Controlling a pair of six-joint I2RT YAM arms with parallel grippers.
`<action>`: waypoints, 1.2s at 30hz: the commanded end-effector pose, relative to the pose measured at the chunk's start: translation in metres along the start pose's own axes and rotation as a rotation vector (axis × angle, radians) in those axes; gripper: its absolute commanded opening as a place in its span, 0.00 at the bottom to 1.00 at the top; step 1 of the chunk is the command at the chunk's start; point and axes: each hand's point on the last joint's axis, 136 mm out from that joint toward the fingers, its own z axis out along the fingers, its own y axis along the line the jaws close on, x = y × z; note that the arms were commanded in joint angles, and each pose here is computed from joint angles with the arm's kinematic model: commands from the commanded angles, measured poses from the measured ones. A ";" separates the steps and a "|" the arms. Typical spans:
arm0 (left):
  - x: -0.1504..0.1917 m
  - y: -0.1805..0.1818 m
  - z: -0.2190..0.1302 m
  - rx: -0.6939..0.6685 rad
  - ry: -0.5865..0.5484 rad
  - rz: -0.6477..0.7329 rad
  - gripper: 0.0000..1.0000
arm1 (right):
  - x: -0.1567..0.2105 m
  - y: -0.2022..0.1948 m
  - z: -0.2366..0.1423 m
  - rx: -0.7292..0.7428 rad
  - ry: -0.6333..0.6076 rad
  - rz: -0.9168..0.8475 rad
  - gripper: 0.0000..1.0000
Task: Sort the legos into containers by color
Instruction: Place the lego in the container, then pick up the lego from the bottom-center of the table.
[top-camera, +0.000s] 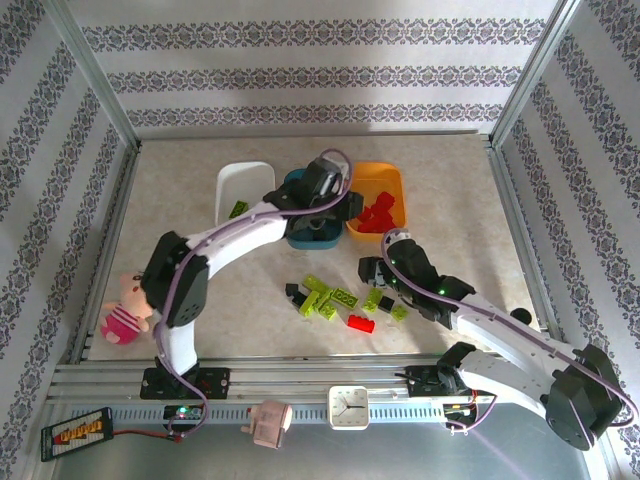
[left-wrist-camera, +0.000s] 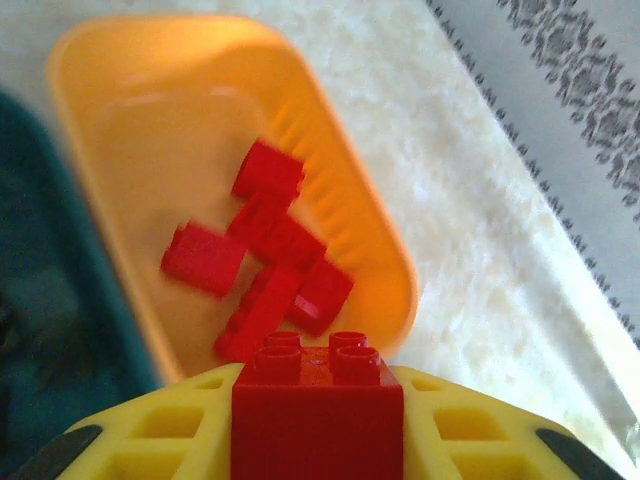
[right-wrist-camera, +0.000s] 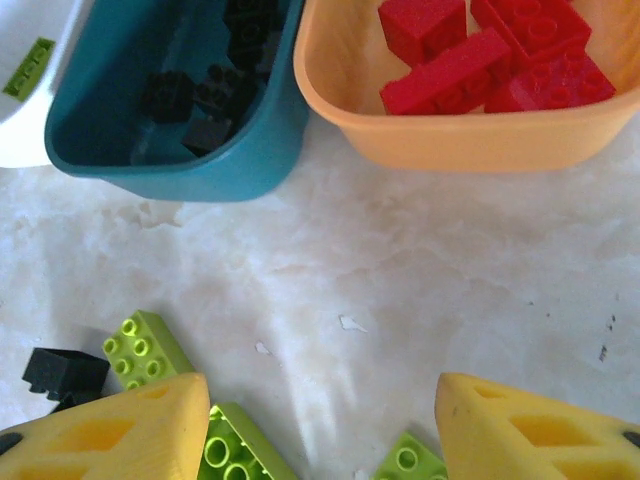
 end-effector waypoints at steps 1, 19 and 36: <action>-0.016 -0.001 0.028 0.043 0.022 0.007 0.32 | 0.011 -0.004 -0.001 0.002 0.025 0.017 0.61; -0.049 0.015 0.104 0.043 0.073 -0.105 0.68 | 0.038 0.006 0.007 -0.019 0.134 -0.035 0.61; -0.012 -0.015 -0.096 0.219 -0.178 -0.120 0.84 | 0.078 0.030 0.001 -0.120 0.336 -0.120 0.61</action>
